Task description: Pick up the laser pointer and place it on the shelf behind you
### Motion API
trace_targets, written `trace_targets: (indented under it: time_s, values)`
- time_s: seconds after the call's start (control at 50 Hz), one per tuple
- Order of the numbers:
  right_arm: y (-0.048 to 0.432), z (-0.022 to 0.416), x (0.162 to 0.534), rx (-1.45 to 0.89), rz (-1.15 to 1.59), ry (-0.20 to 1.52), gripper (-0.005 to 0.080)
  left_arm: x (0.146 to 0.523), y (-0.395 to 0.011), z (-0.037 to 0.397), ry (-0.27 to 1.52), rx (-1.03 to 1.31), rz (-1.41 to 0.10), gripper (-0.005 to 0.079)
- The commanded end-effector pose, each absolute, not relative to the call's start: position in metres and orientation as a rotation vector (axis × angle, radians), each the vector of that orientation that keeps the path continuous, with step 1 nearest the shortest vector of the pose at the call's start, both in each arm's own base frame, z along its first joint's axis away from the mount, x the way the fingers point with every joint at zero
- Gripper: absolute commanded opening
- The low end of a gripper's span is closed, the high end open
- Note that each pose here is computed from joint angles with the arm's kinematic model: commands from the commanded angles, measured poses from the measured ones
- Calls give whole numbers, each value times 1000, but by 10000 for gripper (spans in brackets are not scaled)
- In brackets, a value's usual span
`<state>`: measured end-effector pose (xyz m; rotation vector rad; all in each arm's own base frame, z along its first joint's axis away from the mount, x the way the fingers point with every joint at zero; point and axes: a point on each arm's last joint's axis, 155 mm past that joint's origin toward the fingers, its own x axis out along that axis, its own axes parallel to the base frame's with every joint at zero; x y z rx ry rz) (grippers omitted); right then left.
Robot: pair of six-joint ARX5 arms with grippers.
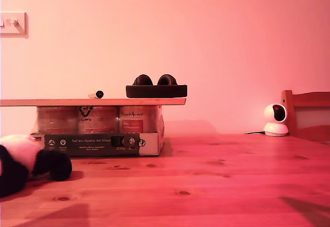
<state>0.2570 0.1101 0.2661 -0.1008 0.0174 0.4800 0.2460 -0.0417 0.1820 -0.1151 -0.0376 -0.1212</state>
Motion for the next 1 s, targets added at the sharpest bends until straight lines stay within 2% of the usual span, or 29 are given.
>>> trace_targets:
  time_s: [0.0,0.18,0.5,0.98]
  values:
    - [113,259,257,-93,495,31,-12,247,-40,182,-54,-122,-123,-21]
    - [114,253,256,-79,500,58,-12,244,-59,179,-32,-136,-230,-21]
    - [115,222,252,-80,513,162,-12,244,-60,172,-5,-133,-236,-19]
    - [121,232,244,-78,542,114,-12,237,-58,107,253,-95,-218,-19]
